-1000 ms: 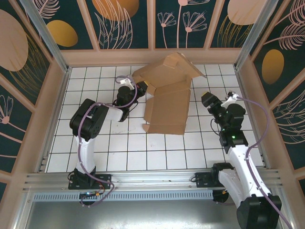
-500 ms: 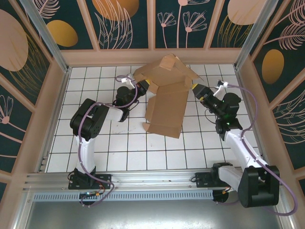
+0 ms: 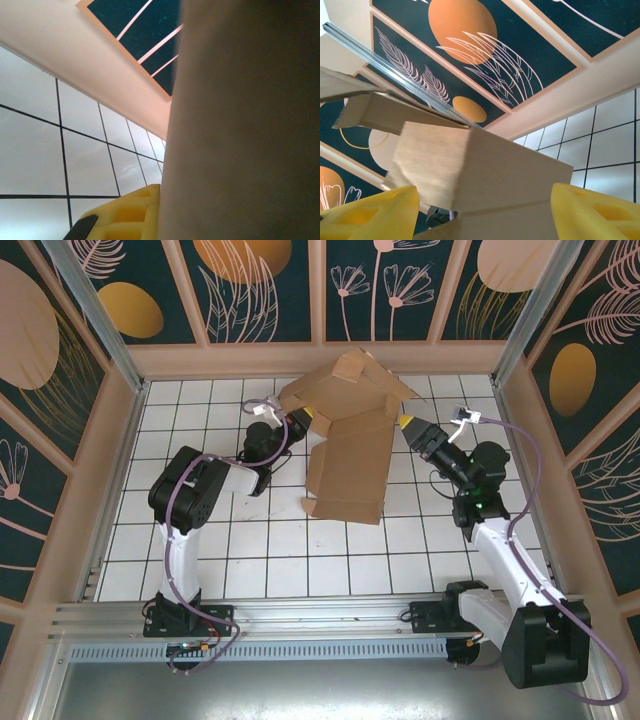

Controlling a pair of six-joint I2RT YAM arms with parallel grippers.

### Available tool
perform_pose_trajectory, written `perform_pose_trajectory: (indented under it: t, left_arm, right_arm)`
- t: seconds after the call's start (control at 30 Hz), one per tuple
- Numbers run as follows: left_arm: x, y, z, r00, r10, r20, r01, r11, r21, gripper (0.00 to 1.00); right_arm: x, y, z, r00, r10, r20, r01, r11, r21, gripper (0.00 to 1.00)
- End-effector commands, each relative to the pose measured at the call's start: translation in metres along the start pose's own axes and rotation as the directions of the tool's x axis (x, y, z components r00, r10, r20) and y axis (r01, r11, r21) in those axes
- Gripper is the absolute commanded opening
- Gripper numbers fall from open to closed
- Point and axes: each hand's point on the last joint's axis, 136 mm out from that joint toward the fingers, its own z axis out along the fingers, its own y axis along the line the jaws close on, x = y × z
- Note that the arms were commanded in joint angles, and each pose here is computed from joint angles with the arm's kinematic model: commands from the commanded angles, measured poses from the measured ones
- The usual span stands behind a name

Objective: Fold the paper box

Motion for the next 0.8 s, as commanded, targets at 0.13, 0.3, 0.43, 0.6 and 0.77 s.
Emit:
perform_pose_trajectory:
  t: [0.13, 0.3, 0.43, 0.6, 0.77]
  left_arm:
    - [0.001, 0.01, 0.001, 0.999, 0.053, 0.012, -0.053, 0.999, -0.011, 0.0]
    - [0.002, 0.016, 0.001, 0.996, 0.087, 0.006, -0.086, 0.996, -0.033, 0.0]
    - [0.003, 0.021, 0.0, 0.995, 0.102, 0.004, -0.101, 0.994, -0.052, 0.0]
    - [0.005, 0.024, 0.001, 0.995, 0.102, -0.001, -0.102, 0.993, -0.06, 0.0]
    - [0.003, 0.025, 0.001, 0.995, 0.099, 0.005, -0.098, 0.993, -0.068, 0.0]
  right_arm:
    - [-0.004, -0.001, 0.02, 0.999, 0.005, -0.032, -0.004, 0.999, 0.047, 0.61]
    - [-0.003, -0.007, 0.031, 0.998, 0.023, -0.052, -0.018, 0.996, 0.091, 0.4]
    - [-0.001, -0.017, 0.032, 0.998, 0.029, -0.063, -0.02, 0.99, 0.14, 0.16]
    - [-0.001, -0.017, 0.03, 0.998, 0.019, -0.063, -0.009, 0.988, 0.154, 0.0]
    - [-0.006, -0.011, 0.025, 0.999, -0.018, -0.04, 0.024, 0.989, 0.149, 0.44]
